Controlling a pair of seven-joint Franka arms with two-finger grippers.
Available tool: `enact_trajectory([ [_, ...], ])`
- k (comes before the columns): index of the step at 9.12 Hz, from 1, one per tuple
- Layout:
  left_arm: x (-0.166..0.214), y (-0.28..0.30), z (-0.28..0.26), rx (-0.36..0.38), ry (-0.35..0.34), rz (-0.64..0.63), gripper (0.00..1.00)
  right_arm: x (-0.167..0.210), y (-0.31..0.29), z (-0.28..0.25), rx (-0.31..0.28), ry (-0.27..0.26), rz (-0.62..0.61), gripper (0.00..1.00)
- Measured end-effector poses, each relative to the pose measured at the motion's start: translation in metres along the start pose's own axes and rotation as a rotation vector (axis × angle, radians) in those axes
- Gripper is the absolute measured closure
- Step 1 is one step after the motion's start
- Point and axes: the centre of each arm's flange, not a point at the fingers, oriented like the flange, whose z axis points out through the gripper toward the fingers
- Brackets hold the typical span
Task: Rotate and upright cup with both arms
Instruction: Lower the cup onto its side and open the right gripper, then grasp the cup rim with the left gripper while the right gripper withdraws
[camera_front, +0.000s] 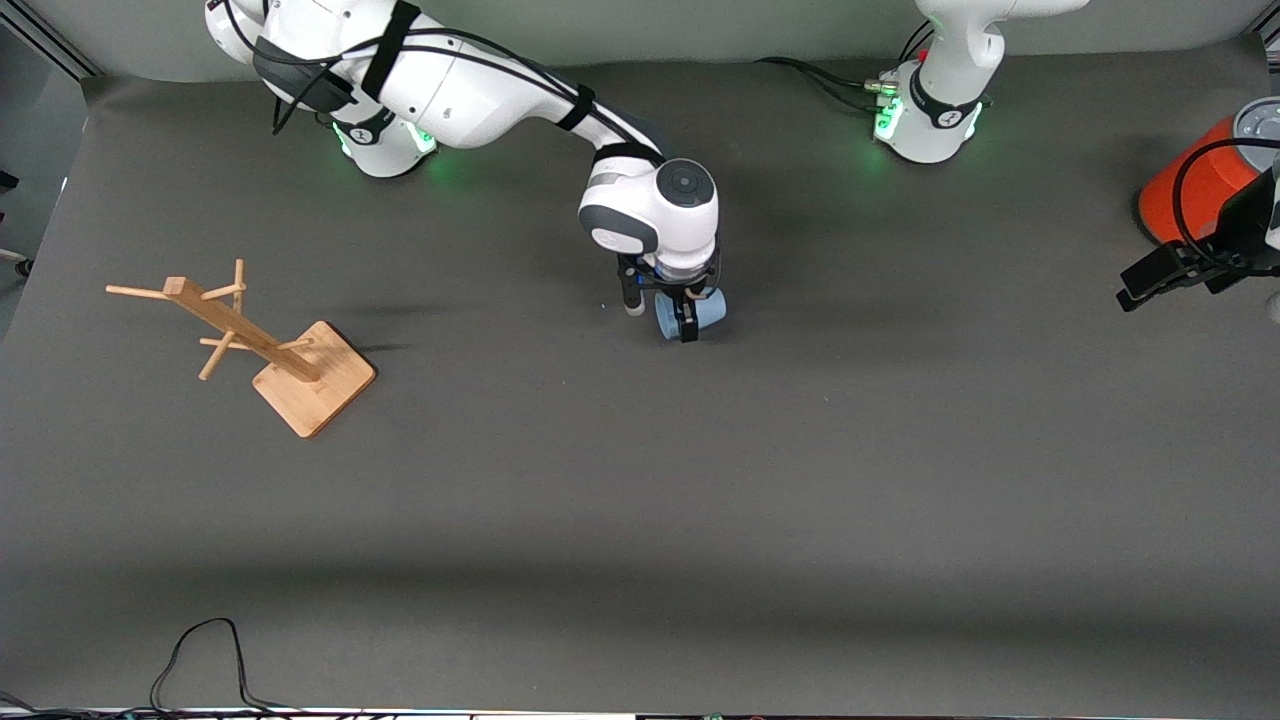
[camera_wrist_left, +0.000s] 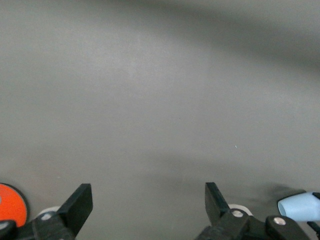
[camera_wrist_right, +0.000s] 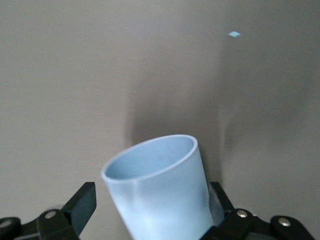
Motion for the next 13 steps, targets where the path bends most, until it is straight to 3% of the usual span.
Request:
enact_trajectory([
  [2,0.000,0.000,0.000,0.000,0.000,0.000,0.00,0.015,-0.043,-0.040,0.048,0.005,-0.020,0.00],
  [4,0.000,0.000,0.000,0.000,0.000,0.000,0.00,0.062,-0.087,-0.086,0.071,0.042,-0.181,0.00],
  [6,0.000,0.000,0.000,0.000,0.000,0.001,0.00,0.146,-0.144,-0.121,0.043,0.020,-0.329,0.00],
  [8,0.000,0.001,0.000,0.001,0.001,-0.005,0.00,0.253,-0.197,-0.153,0.042,-0.064,-0.493,0.00],
  [9,0.001,0.003,0.001,0.001,0.001,-0.002,0.00,0.298,-0.210,-0.170,0.044,-0.070,-0.600,0.00],
  [13,0.023,0.058,0.050,0.078,-0.057,0.104,0.00,0.385,-0.207,-0.247,-0.009,-0.007,-0.933,0.00],
])
